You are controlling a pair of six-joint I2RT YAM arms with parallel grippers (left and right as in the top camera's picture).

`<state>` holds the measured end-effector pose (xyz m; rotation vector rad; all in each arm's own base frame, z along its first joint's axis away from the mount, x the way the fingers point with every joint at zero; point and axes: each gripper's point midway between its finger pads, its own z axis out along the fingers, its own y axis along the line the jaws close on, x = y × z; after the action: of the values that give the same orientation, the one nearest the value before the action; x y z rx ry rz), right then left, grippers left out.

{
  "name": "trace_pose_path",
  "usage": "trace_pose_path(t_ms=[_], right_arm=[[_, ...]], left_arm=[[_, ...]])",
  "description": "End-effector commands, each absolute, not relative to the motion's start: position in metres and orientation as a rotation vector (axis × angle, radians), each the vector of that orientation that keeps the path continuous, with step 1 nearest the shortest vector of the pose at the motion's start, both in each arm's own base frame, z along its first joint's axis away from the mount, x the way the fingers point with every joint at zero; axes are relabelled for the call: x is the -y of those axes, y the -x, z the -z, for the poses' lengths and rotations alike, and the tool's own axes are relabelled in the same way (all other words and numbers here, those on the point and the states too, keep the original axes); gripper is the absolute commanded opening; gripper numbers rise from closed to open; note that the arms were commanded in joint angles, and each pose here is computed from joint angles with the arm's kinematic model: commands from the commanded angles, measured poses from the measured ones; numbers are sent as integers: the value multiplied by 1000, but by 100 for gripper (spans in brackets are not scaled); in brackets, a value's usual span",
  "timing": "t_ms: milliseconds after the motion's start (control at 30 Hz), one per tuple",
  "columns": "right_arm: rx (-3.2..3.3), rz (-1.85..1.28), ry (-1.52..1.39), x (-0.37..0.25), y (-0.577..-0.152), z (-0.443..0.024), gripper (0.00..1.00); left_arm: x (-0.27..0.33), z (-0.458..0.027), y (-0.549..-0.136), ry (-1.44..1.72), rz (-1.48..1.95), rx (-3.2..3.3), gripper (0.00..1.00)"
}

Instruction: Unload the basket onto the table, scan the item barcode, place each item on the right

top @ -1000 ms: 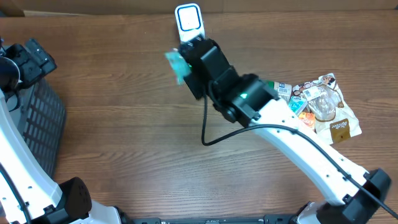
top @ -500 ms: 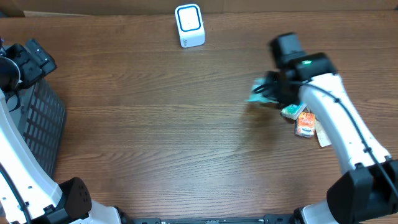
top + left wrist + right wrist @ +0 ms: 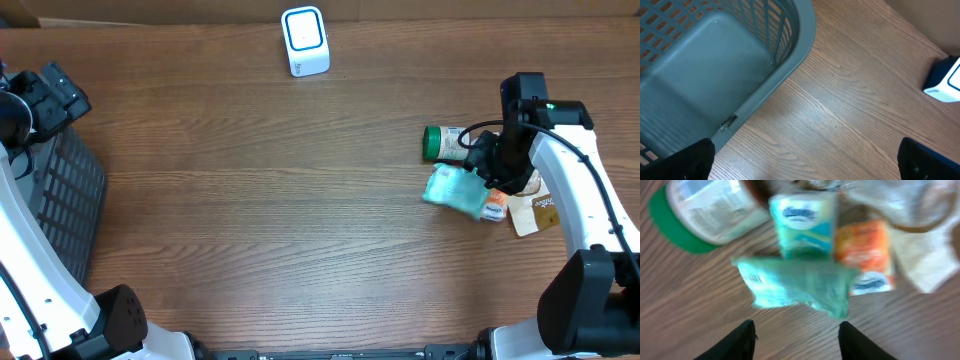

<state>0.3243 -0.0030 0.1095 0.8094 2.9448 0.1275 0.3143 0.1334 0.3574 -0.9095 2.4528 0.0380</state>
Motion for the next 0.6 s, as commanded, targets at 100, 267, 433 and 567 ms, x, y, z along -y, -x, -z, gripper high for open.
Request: trace_pose_path(t_ms=[100,267,433,567], right_arm=[[-2909,-488,-469,-38,-332,-146,60],[-2779,-577,-349,-50,-321,-193,64],[-2694,-601,-205,-64,-288,-234,68],[-2695,-610,-112,-78,-262,-246,68]], left_arm=[[-132,-364,-313,874,-50,-2443,100],[-132,-364,-313,874,-50,-2443,100],[-132,-364,-313,874,-50,-2443,100],[-132,-364,-313,874,-50,-2443,100]])
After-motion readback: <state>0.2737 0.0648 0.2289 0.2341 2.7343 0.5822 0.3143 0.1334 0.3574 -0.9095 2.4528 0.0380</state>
